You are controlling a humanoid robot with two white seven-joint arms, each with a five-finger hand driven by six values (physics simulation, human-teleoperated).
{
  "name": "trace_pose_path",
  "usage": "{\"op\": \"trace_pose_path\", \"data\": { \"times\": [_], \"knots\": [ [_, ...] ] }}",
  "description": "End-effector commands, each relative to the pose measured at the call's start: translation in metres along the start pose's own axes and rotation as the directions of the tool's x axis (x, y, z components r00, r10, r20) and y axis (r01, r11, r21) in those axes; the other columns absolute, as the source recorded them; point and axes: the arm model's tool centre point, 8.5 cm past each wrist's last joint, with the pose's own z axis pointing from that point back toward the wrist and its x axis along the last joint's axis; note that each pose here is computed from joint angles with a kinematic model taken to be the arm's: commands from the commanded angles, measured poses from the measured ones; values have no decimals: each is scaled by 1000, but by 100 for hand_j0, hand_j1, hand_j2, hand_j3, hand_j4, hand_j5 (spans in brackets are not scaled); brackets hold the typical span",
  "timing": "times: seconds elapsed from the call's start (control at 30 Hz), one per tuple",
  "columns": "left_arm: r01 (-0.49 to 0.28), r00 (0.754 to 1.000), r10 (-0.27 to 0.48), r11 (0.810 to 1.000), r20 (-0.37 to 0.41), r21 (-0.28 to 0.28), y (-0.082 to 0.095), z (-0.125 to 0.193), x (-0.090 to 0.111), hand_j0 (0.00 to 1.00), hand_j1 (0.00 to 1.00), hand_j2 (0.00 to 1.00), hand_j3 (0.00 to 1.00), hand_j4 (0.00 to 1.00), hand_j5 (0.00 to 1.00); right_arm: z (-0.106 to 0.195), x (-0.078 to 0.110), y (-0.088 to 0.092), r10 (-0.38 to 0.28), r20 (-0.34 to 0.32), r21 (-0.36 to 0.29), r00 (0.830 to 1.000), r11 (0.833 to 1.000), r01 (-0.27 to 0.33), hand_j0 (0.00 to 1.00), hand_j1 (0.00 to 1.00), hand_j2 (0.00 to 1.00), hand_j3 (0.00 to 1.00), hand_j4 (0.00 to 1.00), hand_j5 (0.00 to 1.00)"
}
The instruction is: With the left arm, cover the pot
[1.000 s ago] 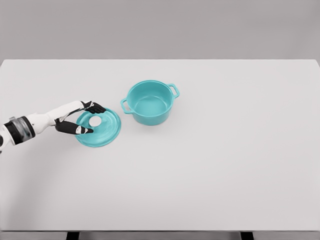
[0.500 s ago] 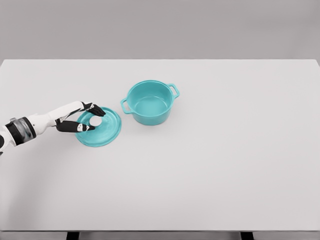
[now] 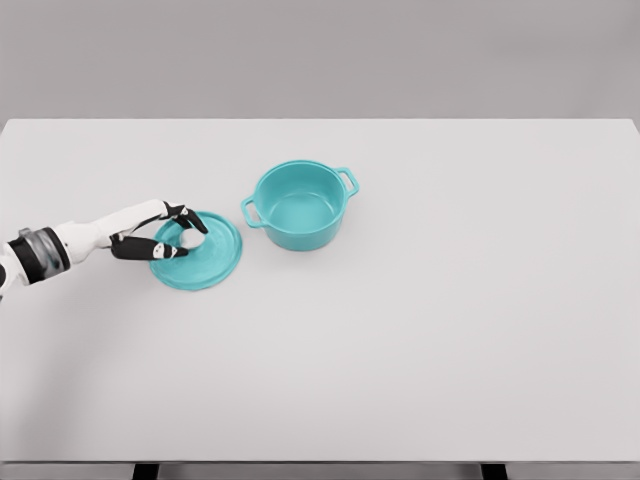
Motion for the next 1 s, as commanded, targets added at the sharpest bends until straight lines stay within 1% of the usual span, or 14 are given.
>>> {"op": "trace_pose_path", "data": {
  "times": [0.0,0.13,0.17,0.2,0.23,0.33,0.37,0.5,0.63,0.67,0.73,0.77,0.9,0.97],
  "knots": [
    [-4,1000,4,1000,5,-2,1,0,2,54,54,54,54,54,54,0,0,0,0,0,-1,1000,1000,0,100,100,100,100,100,100],
    [-5,1000,5,1000,16,8,9,2,5,54,54,54,54,54,54,0,0,0,0,0,1,1000,1000,0,100,100,100,100,100,100],
    [7,1000,-7,1000,24,11,16,2,10,54,54,54,54,54,54,0,-1,0,1,-2,2,1000,1000,-1,100,100,100,100,100,100],
    [11,999,-11,1000,32,6,19,3,13,54,54,54,54,54,54,0,0,0,1,0,1,1000,1000,-1,100,100,100,100,100,100],
    [12,999,-13,1000,37,16,27,6,15,54,54,54,54,54,54,0,0,0,0,0,1,1000,1000,0,100,100,100,100,100,100],
    [24,999,-25,999,31,27,37,9,18,55,55,55,55,55,55,0,0,0,0,0,1,1000,1000,0,100,100,100,100,100,100],
    [17,1000,-17,999,10,28,39,12,16,55,55,55,55,55,55,0,0,0,1,0,1,1000,1000,-1,100,100,100,100,100,100],
    [21,1000,-22,999,12,29,40,11,17,55,55,55,55,55,55,0,-1,0,-1,-1,1,1000,1000,1,100,100,100,100,100,100],
    [57,997,-60,997,54,44,52,7,36,54,54,54,54,54,54,0,0,0,1,1,1,1000,1000,-1,100,100,100,100,100,100],
    [63,995,-68,995,66,72,61,11,41,54,54,54,54,54,54,0,0,0,1,0,1,1000,1000,-1,100,100,100,100,100,100],
    [77,993,-85,993,81,90,66,12,46,54,54,54,54,54,54,0,0,0,0,0,-1,1000,1000,0,100,100,100,100,100,100],
    [77,992,-87,991,90,109,70,13,49,54,54,54,54,54,54,0,0,0,1,0,1,1000,1000,-1,100,100,100,100,100,100],
    [77,990,-93,986,108,145,78,14,54,54,54,54,54,54,54,0,0,0,1,0,0,1000,1000,-1,100,100,100,100,100,100],
    [67,988,-88,985,130,158,77,8,58,54,54,54,54,54,54,0,0,0,0,0,1,1000,1000,0,100,100,100,100,100,100]
  ]
}}
